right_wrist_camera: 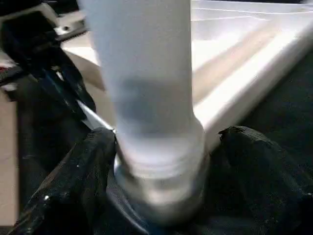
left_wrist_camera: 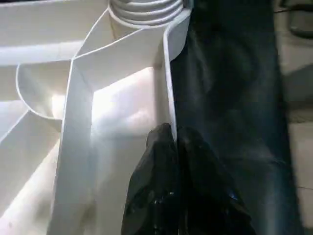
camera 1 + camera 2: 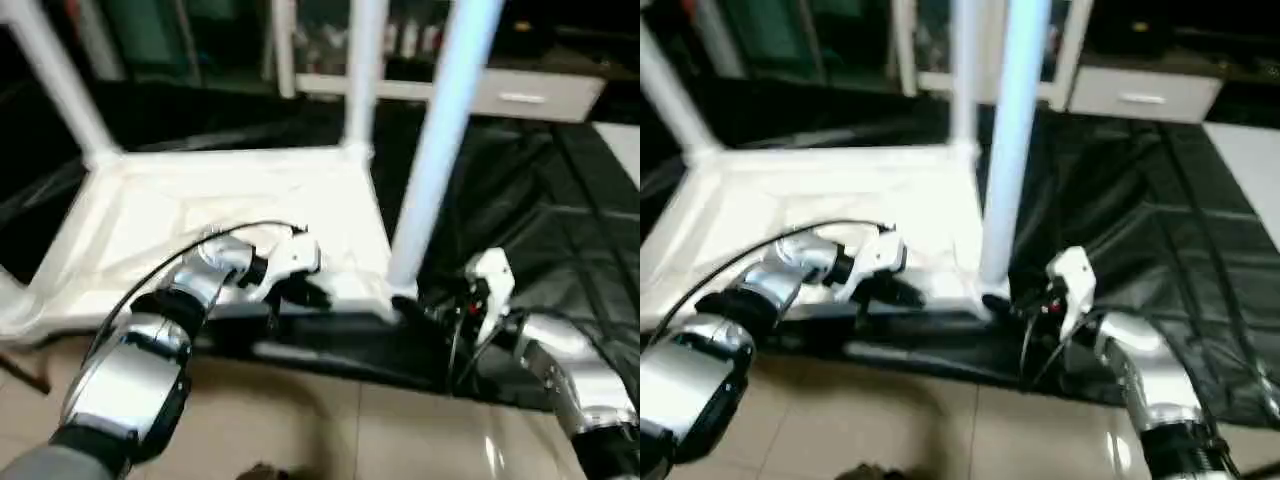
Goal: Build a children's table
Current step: Rotate leg to tighten
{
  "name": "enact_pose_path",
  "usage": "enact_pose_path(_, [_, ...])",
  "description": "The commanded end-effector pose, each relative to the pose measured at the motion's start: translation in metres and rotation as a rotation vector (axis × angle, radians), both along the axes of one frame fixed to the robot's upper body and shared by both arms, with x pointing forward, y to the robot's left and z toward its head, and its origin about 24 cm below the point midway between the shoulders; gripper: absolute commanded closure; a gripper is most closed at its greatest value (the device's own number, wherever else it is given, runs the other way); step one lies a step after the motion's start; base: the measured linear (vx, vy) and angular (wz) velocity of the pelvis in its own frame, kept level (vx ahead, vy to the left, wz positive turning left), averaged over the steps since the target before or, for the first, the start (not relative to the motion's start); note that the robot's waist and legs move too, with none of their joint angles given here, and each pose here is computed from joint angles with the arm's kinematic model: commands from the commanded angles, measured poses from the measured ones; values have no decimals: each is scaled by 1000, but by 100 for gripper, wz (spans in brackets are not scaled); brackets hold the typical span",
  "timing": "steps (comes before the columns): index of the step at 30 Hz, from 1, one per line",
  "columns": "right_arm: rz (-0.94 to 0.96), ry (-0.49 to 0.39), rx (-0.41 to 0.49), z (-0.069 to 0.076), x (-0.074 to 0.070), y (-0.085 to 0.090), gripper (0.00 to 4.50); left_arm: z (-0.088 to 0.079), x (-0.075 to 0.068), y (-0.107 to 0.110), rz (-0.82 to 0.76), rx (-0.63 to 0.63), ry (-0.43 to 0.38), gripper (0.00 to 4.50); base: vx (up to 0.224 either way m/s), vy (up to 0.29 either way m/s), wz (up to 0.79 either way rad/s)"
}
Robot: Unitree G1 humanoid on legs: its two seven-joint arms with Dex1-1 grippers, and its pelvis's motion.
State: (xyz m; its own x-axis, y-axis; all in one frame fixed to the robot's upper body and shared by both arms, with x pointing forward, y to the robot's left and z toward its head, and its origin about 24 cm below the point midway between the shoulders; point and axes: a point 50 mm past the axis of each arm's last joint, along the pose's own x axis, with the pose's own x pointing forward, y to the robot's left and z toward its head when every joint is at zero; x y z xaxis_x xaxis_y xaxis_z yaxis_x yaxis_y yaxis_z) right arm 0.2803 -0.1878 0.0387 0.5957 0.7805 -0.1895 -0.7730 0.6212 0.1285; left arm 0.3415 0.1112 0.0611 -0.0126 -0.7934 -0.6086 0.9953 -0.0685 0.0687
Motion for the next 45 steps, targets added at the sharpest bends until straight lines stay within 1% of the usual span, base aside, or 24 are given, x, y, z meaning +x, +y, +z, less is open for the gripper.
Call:
enact_pose_path(1, [18,-13,-6,5,3,2,65,-11,-11,-4,-111,65,72,450,0,0,0])
enact_pose_path(2, [18,-13,-7,5,3,2,65,-11,-12,-4,-112,65,72,450,0,0,0])
enact_pose_path(3, [24,-7,-6,5,3,2,93,-11,-12,-4,-116,64,74,450,0,0,0])
enact_pose_path(6, [58,8,-8,4,2,4,104,-11,-12,-4,-117,64,70,450,0,0,0])
enact_pose_path(13, [122,51,-40,1,0,2,174,-9,-13,0,-124,73,75,450,0,0,0])
enact_pose_path(18, [115,53,-44,1,1,2,180,-10,-14,1,-123,74,81,450,0,0,0])
enact_pose_path(20, [43,38,-65,-1,7,1,180,-11,-12,1,-86,77,67,450,0,0,0])
enact_pose_path(21, [-56,30,-71,-3,14,0,181,-12,-8,-1,-37,77,40,450,0,0,0])
enact_pose_path(23, [-242,59,-28,-9,23,3,181,-11,1,-7,88,50,-29,450,0,0,0])
enact_pose_path(25, [-302,71,-12,-12,26,5,181,-10,4,-9,134,39,-55,450,0,0,0])
enact_pose_path(26, [-417,100,16,-18,29,13,182,-8,12,-15,230,17,-102,450,0,0,0])
enact_pose_path(27, [-462,107,13,-21,30,18,182,-6,14,-19,263,5,-121,450,0,0,0])
enact_pose_path(30, [-567,113,-7,-25,36,32,182,-2,20,-27,342,-16,-148,450,0,0,0])
enact_pose_path(31, [-570,113,-7,-25,36,32,182,-2,21,-27,344,-16,-149,450,0,0,0])
enact_pose_path(32, [-687,98,-57,-26,42,40,182,1,26,-32,421,-19,-179,450,0,0,0])
enact_pose_path(33, [-687,98,-57,-26,42,40,182,1,26,-32,421,-19,-179,450,0,0,0])
enact_pose_path(34, [-760,86,-95,-27,47,49,182,3,30,-35,485,-21,-206,450,0,0,0])
enact_pose_path(36, [-765,71,-120,-26,49,57,183,3,31,-37,496,-19,-210,450,0,0,0])
enact_pose_path(37, [-704,61,-108,-26,49,72,183,4,31,-40,492,-20,-210,450,0,0,0])
enact_pose_path(39, [-660,33,-83,-23,48,79,183,3,30,-41,481,-18,-203,450,0,0,0])
enact_pose_path(40, [-597,-45,-76,-16,46,82,148,2,29,-41,469,-11,-202,450,0,0,0])
enact_pose_path(41, [-574,-86,-70,-11,45,80,114,1,28,-40,460,-7,-194,450,0,0,0])
enact_pose_path(42, [-561,-109,-66,-9,45,78,114,0,28,-39,455,-5,-188,450,0,0,0])
enact_pose_path(45, [-477,-89,-9,-4,40,59,93,-3,24,-36,417,1,-160,450,0,0,0])
